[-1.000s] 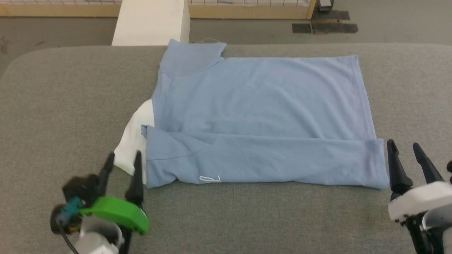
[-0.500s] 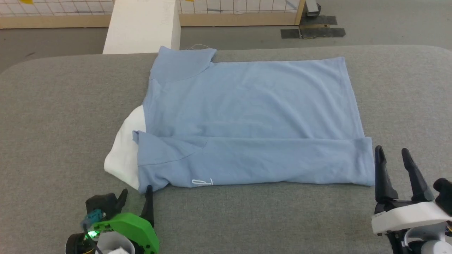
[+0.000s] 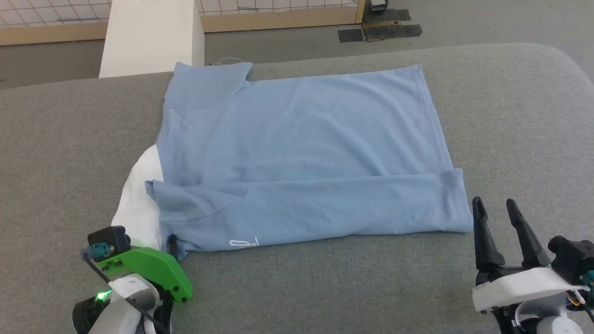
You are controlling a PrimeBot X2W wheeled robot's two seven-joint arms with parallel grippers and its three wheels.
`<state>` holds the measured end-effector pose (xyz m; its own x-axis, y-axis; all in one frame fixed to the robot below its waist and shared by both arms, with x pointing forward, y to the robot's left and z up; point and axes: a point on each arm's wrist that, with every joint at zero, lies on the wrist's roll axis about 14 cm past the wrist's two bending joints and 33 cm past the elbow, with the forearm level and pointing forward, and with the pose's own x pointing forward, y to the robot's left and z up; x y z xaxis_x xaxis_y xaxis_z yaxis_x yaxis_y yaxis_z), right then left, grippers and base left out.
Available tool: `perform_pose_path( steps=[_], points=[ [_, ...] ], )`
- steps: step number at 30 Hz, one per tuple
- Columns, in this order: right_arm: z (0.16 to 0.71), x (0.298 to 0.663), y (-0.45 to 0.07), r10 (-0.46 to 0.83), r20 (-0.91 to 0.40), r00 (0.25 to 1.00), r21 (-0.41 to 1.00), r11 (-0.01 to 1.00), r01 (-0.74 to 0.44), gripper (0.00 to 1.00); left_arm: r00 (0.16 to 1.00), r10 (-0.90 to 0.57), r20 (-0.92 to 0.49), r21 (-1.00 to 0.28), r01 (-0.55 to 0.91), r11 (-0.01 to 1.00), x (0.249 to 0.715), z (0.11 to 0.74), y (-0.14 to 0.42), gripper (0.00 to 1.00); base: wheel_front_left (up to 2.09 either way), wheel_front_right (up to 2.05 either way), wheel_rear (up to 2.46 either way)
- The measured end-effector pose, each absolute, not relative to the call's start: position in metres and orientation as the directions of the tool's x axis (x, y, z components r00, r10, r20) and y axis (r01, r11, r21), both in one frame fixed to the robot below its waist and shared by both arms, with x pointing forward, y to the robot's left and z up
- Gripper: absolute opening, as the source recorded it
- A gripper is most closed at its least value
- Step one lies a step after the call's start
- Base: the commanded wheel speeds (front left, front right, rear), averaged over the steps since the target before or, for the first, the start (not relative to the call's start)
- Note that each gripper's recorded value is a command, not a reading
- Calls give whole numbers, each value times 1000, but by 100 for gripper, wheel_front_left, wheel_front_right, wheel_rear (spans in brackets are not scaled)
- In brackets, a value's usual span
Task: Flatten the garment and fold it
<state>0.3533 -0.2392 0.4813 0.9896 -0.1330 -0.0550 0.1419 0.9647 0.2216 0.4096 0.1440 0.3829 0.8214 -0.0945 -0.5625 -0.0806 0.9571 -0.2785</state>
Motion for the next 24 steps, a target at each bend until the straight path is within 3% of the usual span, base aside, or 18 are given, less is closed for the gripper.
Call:
perform_pose_path(
  steps=[7,11,17,22,23,24],
  points=[
    [468,355,-248,-148,-120,982,184,968,168,100,840,-113,-530,-291,-56,955,407,389,141,0,0,0,0],
    [441,361,-254,-142,-296,944,178,963,200,100,846,-119,-519,-295,-46,954,403,391,141,0,0,0,0],
    [396,366,-252,-78,-610,788,169,960,225,100,856,-118,-503,-297,-43,954,399,393,143,0,0,0,0],
    [383,371,-249,-43,-747,664,141,965,221,100,862,-119,-493,-296,-37,955,400,392,144,0,0,0,0],
    [377,368,-249,-37,-779,626,137,964,228,83,861,-118,-494,-294,-38,955,400,391,145,0,0,0,0],
    [374,365,-250,-35,-805,593,131,963,235,49,863,-116,-492,-294,-39,955,401,391,146,0,0,0,0]
  ],
)
